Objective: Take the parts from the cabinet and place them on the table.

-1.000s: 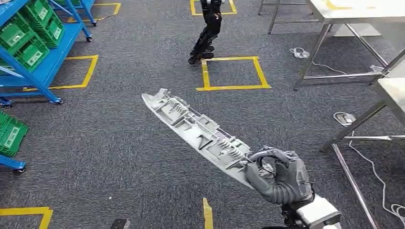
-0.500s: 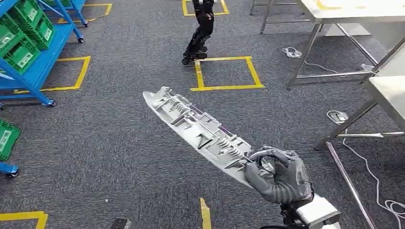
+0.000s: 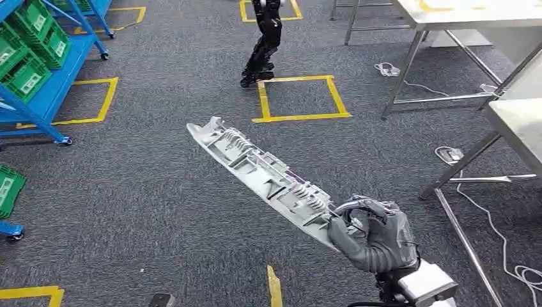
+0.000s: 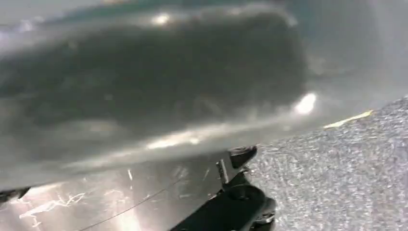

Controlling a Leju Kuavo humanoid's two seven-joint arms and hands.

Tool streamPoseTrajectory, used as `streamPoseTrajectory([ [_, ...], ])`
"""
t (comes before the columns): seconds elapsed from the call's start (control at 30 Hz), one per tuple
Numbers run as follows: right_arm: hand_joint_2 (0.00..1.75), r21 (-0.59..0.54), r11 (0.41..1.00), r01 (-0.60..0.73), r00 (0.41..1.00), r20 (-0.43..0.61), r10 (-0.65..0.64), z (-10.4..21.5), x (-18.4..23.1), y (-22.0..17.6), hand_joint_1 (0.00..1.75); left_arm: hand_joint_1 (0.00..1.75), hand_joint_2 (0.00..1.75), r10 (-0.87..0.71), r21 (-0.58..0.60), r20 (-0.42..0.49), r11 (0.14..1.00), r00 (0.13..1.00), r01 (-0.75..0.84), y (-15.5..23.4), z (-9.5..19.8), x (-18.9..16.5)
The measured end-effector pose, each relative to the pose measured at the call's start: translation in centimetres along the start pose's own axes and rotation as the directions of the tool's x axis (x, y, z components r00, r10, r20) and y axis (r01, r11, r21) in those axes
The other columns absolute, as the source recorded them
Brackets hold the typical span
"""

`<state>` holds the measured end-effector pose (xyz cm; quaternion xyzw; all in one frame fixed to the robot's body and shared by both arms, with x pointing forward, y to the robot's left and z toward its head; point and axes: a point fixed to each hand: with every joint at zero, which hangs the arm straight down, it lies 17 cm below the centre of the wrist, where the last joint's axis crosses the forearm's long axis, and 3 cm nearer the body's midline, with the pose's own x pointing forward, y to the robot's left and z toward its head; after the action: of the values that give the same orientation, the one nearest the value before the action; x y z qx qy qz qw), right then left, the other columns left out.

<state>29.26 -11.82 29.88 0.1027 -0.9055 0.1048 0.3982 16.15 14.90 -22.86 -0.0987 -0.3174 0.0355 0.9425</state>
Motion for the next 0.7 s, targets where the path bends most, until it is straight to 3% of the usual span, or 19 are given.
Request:
streamPoseTrajectory([
  [0.7,1.75,0.000,1.000,0.002,1.000,0.003,-0.002,-0.05,-0.05,0.02,1.75,0.00,0.00,0.003,0.000,0.001,1.000,1.000,-0.003,-0.02,0.00,0.03],
])
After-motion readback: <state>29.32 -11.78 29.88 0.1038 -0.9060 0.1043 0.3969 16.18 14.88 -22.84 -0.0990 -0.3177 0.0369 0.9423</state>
